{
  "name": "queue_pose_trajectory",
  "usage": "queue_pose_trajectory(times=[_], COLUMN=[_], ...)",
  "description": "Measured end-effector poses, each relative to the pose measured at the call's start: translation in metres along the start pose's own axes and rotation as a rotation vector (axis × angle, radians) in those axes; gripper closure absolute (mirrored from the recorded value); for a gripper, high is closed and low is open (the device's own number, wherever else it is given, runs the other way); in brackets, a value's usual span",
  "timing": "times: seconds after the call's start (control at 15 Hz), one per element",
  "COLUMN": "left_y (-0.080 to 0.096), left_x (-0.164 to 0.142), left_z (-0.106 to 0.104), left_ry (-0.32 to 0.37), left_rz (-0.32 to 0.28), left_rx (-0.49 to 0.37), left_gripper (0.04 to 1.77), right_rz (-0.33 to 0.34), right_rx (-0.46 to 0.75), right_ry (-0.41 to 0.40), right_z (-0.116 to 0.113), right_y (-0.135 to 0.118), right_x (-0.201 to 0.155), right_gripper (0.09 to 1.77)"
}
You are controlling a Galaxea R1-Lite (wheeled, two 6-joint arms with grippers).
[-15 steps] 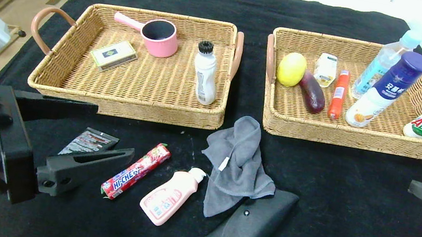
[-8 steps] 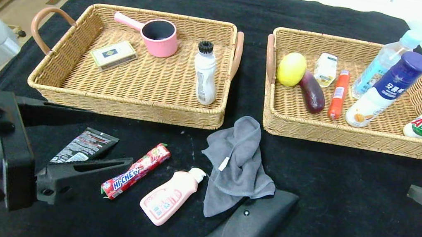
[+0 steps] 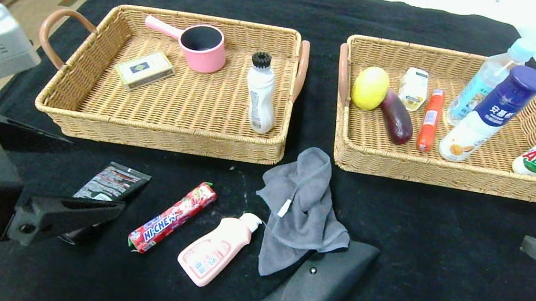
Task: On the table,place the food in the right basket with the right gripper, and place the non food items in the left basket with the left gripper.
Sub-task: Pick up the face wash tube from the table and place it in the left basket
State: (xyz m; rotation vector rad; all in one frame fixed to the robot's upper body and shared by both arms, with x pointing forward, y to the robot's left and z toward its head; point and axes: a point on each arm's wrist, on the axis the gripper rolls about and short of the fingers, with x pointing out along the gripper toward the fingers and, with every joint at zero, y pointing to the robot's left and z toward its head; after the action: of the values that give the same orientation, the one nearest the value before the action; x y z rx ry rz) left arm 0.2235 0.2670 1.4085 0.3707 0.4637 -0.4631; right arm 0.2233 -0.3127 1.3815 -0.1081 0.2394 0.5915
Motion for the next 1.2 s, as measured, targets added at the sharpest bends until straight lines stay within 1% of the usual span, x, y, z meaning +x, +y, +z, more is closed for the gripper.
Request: queue_pose_trajectory(times=[0.07,0.13,0.27,0.53,0.87,1.2], left_y=[0.002,0.004,0.01,0.029,0.046,0.051], left_x=[0.002,0.003,0.007,0.024,0.047,0.059], left_z=[0.002,0.001,0.002,0.002,-0.005,-0.009], left_ry=[0.037,0.093,0.186,0.268,0.347,0.39], left_rz=[0.042,0.074,0.111,0.18,0.192,0.195], left_rx=[0.0,0.001,-0.015,-0.074,-0.132,-0.148], left_gripper=[0.09,0.09,0.09,0.09,0.09,0.09], right_rz=[0.0,0.0,-0.001,0.0,0.01,0.022], right_rx=[-0.001,-0.002,-0.003,-0.006,-0.009,-0.025], right_ry=[-0.001,-0.002,-0.003,-0.008,-0.005,0.007], right_z=[0.0,0.0,0.0,0.0,-0.002,-0.006], right_y=[0.0,0.0,0.001,0.002,0.004,0.005], right_x=[0.0,-0.001,-0.001,-0.003,-0.003,-0.002], right_gripper=[0.15,0.15,0.15,0.15,0.15,0.15])
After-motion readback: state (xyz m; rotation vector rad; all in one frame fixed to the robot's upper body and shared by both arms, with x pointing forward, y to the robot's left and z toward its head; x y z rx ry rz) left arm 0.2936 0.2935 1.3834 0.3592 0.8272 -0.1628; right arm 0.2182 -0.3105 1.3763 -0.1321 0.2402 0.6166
